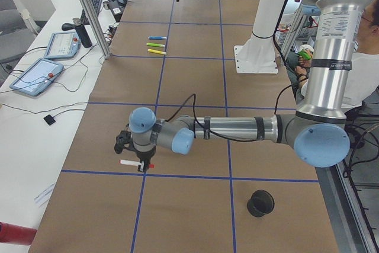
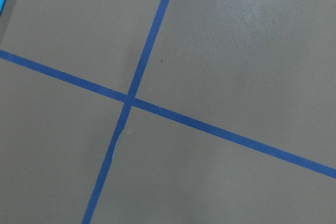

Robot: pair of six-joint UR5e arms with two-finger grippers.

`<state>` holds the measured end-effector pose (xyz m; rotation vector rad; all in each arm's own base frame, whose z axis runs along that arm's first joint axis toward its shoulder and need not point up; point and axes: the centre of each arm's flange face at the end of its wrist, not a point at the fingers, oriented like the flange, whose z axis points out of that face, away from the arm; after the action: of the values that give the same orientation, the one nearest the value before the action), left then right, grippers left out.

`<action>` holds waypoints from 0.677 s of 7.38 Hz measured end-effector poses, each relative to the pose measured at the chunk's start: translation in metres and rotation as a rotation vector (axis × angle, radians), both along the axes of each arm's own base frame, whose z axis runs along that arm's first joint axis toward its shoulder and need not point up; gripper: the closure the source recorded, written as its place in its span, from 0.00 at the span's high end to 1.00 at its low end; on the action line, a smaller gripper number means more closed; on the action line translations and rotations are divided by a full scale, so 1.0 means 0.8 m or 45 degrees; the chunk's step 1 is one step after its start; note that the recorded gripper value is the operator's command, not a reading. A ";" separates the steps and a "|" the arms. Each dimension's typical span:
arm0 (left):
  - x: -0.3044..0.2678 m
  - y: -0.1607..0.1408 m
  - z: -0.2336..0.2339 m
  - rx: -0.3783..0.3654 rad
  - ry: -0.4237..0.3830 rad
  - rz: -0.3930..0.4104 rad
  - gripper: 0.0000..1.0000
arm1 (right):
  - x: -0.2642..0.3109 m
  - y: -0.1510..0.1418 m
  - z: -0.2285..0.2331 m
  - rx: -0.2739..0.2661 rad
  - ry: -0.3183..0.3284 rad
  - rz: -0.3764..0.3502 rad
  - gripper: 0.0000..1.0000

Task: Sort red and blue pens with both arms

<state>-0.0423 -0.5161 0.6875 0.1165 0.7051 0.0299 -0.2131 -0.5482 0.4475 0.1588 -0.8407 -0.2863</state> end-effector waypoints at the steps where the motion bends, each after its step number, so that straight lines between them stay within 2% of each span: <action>1: -0.036 0.038 0.036 -0.121 -0.011 0.003 0.00 | -0.016 0.000 -0.008 -0.018 -0.020 0.021 1.00; 3: -0.077 0.111 0.094 -0.360 -0.021 0.072 0.00 | -0.035 0.003 -0.018 -0.047 -0.051 0.053 1.00; 5: -0.090 0.181 0.135 -0.562 0.007 0.150 0.00 | -0.050 0.009 -0.017 -0.061 -0.054 0.041 1.00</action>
<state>-0.1142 -0.3716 0.7954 -0.3481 0.7086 -0.0137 -0.2531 -0.5412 0.4342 0.1340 -0.8855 -0.2332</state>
